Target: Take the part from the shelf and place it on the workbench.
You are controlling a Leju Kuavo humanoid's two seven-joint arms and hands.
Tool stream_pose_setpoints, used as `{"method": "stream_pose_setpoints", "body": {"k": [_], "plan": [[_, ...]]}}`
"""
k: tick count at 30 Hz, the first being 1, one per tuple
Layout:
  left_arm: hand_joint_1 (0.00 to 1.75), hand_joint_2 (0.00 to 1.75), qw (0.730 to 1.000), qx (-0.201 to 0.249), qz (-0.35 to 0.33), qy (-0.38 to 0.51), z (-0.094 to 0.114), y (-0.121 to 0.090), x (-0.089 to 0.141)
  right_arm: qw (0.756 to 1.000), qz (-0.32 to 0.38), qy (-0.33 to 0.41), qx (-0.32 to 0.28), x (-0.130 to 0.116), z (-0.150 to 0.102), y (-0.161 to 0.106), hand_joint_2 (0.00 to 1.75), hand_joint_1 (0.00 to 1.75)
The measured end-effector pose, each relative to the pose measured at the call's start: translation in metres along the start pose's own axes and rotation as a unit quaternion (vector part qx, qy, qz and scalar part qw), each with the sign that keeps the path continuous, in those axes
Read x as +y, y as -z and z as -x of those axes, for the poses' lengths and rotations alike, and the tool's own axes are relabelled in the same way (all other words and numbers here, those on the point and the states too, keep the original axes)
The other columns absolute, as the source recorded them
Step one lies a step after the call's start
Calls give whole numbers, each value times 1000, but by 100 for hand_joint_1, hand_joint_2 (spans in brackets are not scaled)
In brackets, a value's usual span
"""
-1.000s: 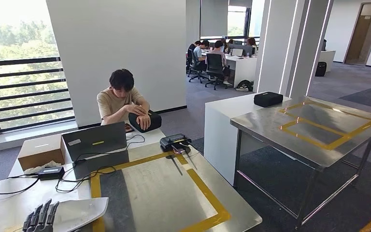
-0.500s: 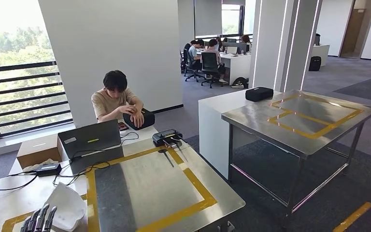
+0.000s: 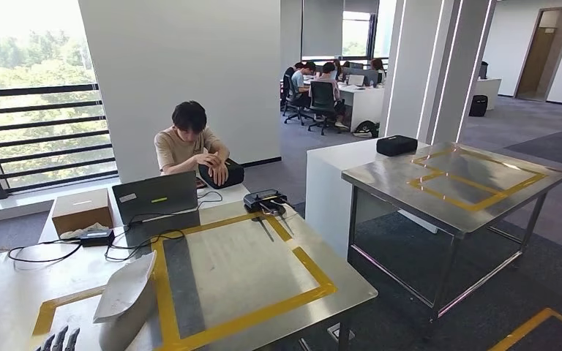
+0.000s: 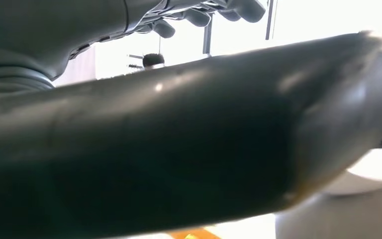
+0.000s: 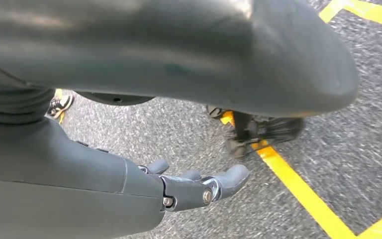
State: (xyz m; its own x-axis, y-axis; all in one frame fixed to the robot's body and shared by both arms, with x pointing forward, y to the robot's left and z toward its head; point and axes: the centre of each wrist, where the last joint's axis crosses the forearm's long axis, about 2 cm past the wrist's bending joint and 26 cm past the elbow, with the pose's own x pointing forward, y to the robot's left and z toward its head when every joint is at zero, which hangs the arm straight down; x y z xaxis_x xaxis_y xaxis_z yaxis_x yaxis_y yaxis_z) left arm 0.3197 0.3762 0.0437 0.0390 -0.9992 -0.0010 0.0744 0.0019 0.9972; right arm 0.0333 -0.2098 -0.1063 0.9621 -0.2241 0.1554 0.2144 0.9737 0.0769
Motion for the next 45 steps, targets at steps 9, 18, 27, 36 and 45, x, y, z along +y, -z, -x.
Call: {"method": "stream_pose_setpoints", "body": {"k": [9, 18, 27, 36, 45], "plan": [[0, 0, 999, 13, -52, -2, 4, -1, 7, 1000, 4, -1, -1, -1, -2, 0, 0, 0], [0, 0, 989, 22, -146, -19, -1, -19, 23, 1000, 7, 0, -2, 0, -2, 0, 0, 0], [0, 0, 961, 43, -258, -91, -3, -46, 37, 1000, 10, 2, 0, -1, -1, 0, 0, 0], [0, 0, 960, 56, -221, -160, -20, -69, 11, 1000, 10, -3, -4, -1, -3, 0, 0, 0], [0, 175, 924, 160, 135, -319, -37, -113, -98, 1000, 9, -11, 3, -1, -4, 0, 175, 0]]}}
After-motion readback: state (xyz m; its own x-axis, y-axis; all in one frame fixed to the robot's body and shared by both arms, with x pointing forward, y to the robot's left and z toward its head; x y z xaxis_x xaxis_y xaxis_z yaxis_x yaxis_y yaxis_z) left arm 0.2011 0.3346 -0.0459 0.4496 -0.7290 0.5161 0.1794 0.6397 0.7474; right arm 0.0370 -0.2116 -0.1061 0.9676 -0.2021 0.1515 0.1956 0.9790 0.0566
